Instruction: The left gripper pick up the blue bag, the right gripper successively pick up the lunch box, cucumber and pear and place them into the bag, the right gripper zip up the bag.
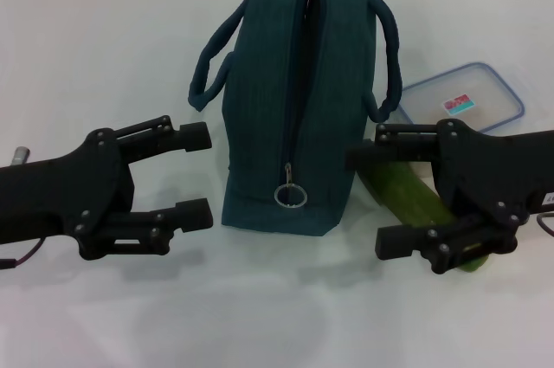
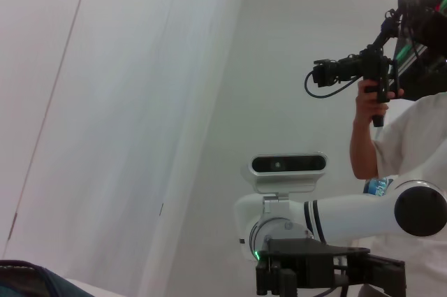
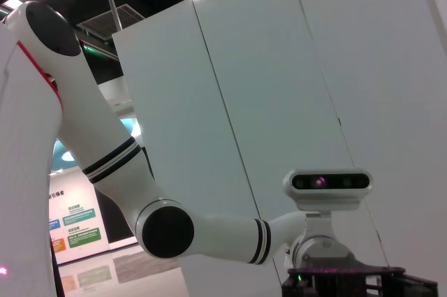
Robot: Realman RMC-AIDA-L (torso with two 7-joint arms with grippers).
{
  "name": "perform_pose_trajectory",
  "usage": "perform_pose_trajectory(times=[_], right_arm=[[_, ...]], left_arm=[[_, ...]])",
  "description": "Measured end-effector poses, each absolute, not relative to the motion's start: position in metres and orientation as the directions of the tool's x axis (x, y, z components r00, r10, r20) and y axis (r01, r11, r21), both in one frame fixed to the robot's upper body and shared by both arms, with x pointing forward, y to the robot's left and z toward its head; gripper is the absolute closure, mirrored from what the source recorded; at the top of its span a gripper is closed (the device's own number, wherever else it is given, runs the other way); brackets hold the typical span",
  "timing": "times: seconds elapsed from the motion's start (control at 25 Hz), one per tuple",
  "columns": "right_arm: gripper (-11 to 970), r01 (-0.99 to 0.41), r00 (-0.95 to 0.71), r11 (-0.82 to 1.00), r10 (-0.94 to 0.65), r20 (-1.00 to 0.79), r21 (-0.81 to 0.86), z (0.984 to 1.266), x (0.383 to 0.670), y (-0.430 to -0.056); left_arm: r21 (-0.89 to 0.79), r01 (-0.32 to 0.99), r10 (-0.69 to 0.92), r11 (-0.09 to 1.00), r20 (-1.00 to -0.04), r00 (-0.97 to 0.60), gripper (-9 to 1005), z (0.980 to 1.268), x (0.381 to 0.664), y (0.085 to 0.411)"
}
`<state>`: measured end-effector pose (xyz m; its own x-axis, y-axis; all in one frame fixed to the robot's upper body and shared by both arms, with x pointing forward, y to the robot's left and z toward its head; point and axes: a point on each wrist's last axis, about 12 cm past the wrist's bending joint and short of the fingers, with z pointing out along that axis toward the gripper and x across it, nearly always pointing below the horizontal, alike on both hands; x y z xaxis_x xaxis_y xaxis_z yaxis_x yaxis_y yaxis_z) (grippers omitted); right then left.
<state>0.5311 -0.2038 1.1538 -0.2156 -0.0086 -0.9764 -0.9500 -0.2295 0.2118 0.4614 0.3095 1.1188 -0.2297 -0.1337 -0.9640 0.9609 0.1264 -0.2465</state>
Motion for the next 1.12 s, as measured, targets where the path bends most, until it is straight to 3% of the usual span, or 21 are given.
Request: perform_pose_trajectory(times=[1.12], right_arm=[[85, -0.95, -0.213, -0.233, -0.008, -0.977, 0.208, 1.1541, 0.5307, -0.2039]], left_arm=[[-0.252, 0.96, -0.138, 0.125, -0.962, -0.235, 105, 1.118, 0.4616, 0.3089]])
